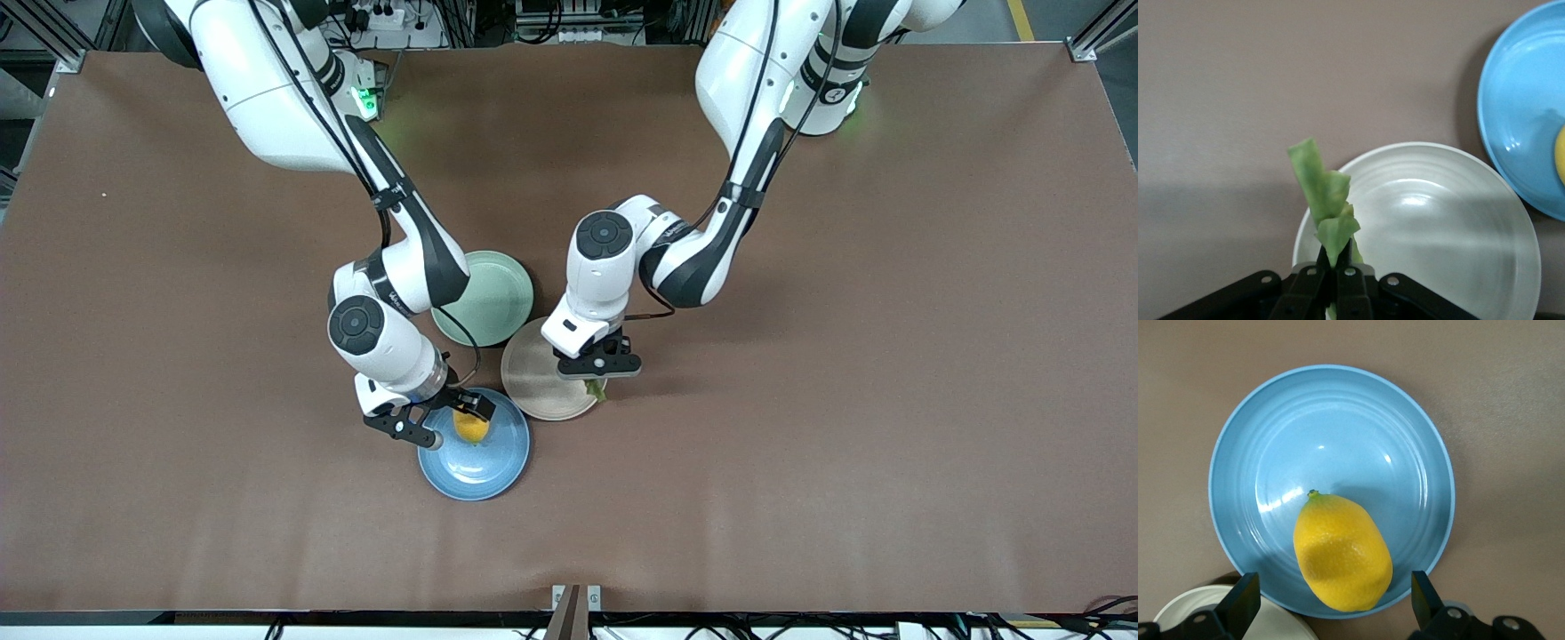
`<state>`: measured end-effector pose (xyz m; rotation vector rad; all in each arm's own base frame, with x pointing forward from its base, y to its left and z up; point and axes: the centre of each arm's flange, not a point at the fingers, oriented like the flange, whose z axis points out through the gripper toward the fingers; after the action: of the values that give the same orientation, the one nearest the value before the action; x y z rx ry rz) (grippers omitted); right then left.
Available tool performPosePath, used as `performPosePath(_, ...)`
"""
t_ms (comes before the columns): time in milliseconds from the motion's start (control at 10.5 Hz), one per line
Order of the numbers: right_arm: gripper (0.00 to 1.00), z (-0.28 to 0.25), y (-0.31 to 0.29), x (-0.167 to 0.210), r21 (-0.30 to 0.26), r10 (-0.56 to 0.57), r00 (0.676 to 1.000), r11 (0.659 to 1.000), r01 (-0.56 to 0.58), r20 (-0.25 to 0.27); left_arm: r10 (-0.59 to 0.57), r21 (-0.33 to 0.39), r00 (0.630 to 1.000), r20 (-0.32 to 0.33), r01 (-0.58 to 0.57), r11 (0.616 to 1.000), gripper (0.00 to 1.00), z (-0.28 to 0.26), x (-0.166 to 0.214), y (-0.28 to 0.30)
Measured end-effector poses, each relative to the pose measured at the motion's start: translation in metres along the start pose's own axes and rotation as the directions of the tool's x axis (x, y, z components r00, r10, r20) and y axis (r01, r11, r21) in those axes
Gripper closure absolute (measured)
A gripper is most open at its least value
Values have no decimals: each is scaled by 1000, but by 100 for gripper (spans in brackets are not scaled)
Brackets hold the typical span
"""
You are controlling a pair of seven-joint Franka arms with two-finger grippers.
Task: Pick lemon and lettuce from blue and beige plates
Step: 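Lift the lettuce with the left gripper while the right gripper lowers, then carry the lettuce away with the left gripper while the right gripper grasps the lemon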
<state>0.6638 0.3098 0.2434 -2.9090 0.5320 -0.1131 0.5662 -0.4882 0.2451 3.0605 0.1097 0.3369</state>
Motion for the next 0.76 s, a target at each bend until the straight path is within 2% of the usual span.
performPosePath(474,0,19,5,-3,-19,2,1000,1000,-1,18,3,33,1000,30,-4,999,96,-45,37,-33)
performPosePath(759,0,28,5,-7,-24,-1,1000,1000,1,24,30,64,997,65,-34,997,96,-54,55,-59)
